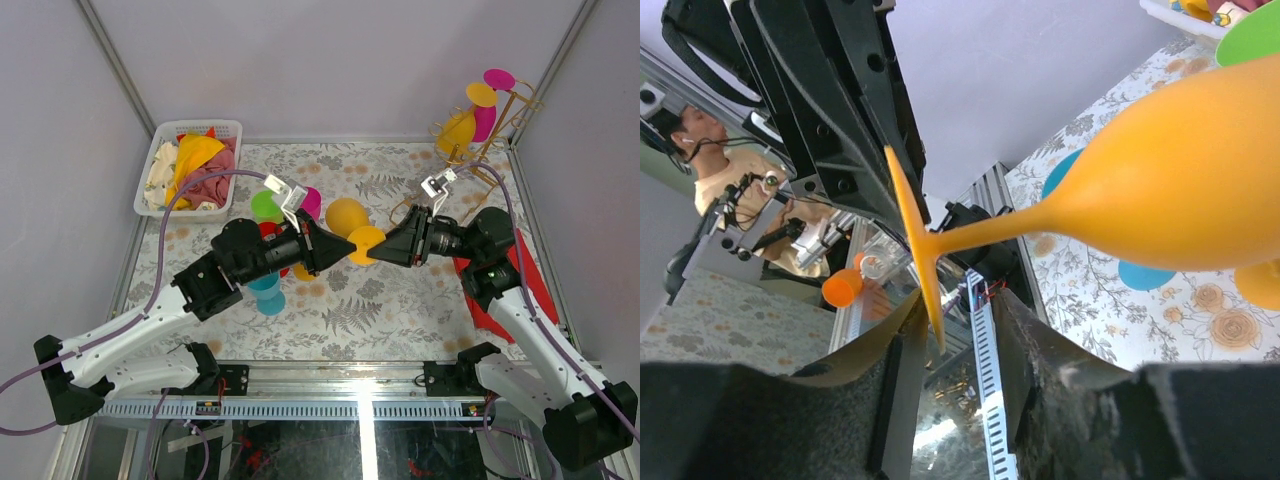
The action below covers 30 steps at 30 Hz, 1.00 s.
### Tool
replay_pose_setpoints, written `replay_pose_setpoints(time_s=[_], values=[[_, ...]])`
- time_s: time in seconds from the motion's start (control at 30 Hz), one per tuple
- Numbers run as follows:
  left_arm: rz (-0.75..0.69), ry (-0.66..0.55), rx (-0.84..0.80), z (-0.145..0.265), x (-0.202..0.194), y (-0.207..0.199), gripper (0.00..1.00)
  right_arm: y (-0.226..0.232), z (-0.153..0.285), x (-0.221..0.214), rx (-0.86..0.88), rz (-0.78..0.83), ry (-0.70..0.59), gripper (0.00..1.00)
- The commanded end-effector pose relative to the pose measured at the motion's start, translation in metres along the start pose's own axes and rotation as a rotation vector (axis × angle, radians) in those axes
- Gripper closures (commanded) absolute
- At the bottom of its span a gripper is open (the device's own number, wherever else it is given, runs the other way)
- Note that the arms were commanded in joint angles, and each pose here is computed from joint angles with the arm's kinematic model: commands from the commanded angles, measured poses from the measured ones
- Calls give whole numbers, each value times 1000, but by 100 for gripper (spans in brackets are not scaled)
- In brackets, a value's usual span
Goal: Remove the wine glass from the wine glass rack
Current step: Place the wine glass at the center of the board.
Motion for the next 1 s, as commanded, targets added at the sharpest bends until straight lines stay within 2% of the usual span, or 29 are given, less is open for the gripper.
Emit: replay_pose_setpoints(time_s=[0.0, 0.07, 0.13, 0.3, 0.4, 0.43, 0.53, 0.6, 0.73, 0.87, 0.97], values=[[-16, -59, -70, 0, 19, -17, 100, 15, -11, 21, 54, 37, -41, 64], [-15, -63, -61, -1, 19, -15, 100, 15, -14, 19, 69, 34, -34, 72], [-16, -64, -55, 0, 20, -14, 100, 16, -14, 18, 76, 39, -27, 76], [-22, -60, -42, 1, 19, -12, 100, 20, -14, 17, 87, 68, -25, 97], [-27, -54, -27, 1, 19, -11, 98, 21, -13, 15, 86, 106, -27, 100], [-32, -55, -21, 2, 20, -10, 93, 20, -12, 15, 79, 118, -29, 100], [-37, -70, 1, 5, 23, -8, 68, 17, -11, 11, 54, 169, -33, 100], [-44, -77, 10, 8, 25, -8, 58, 18, -10, 9, 41, 217, -42, 100], [-54, -92, 48, 15, 30, -6, 25, 8, -9, -1, -14, 317, -42, 100], [-55, -133, 95, 25, 39, -3, 9, -11, -10, -21, -55, 465, 9, 100], [-56, -164, 142, 32, 45, 2, 4, -16, -9, -40, -16, 586, 77, 100]])
Point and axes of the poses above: each gripper's point midway between its finger pads, its own z axis back along the fingers, its own y axis along the line the jaws close on, x = y × z, the point moved 3 cm from there along z, back along the fingers, and after that the axes turned 3 degrees about z, right-handed, at the moved point
